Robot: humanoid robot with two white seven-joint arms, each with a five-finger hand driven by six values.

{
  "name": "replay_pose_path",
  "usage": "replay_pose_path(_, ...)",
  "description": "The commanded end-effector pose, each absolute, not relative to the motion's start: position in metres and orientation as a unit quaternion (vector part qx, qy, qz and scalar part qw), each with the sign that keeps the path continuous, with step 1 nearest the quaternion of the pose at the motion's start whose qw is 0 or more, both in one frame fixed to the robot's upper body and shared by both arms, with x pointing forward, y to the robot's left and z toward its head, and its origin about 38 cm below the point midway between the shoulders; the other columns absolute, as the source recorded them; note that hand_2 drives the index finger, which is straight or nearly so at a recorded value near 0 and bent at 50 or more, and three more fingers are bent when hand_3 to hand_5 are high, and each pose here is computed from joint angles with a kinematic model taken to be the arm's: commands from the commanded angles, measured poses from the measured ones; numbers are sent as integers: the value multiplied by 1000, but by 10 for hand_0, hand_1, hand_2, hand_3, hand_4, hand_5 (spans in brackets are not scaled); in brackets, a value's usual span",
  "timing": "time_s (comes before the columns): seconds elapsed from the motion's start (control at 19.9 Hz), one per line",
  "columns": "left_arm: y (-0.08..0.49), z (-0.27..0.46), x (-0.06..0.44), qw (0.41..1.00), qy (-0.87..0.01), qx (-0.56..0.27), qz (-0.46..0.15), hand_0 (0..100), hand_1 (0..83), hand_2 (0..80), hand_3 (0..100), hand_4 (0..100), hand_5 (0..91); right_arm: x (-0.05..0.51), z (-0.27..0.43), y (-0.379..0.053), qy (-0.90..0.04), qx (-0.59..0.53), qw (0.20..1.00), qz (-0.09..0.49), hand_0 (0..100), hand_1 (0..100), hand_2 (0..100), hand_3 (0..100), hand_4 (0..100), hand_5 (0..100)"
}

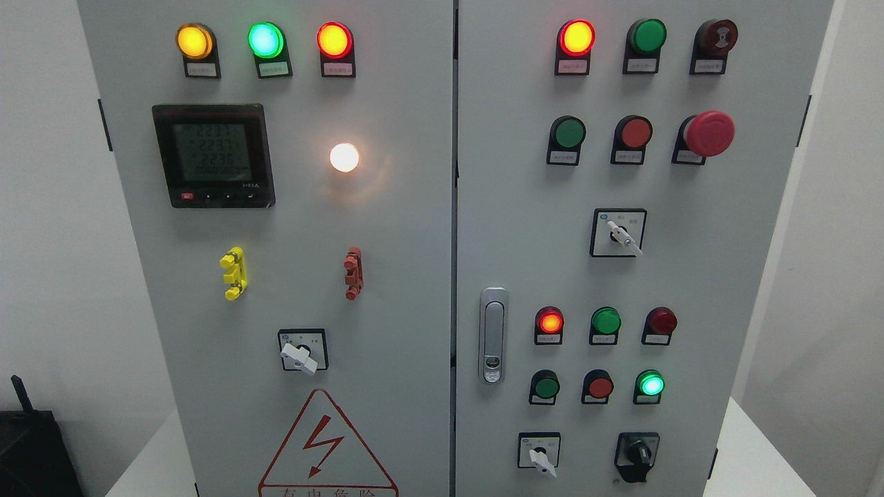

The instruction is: Trip black knob to open circuit

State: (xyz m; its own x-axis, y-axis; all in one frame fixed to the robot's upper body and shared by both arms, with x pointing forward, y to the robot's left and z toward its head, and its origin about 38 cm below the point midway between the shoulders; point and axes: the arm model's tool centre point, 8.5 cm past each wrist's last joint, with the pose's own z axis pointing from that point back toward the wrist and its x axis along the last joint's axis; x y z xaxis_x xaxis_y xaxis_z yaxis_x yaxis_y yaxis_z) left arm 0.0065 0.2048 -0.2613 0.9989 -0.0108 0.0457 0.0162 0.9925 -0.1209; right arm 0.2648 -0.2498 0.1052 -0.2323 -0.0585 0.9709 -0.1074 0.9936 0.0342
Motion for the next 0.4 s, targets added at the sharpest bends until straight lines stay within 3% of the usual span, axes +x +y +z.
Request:
replay_pose_path(0.0, 205, -262, 12, 998, -30, -60, -8, 120, 389, 0, 0, 0, 0, 260, 110, -238, -787, 68, 612, 25, 0, 0, 0, 0, 0, 0)
replay_pose_path(0.35, 205, -262, 12, 998, -30, -60, -7, 120, 389, 0, 0, 0, 0, 259, 108, -236, -785, 71, 615, 26, 0, 0, 0, 0, 0, 0)
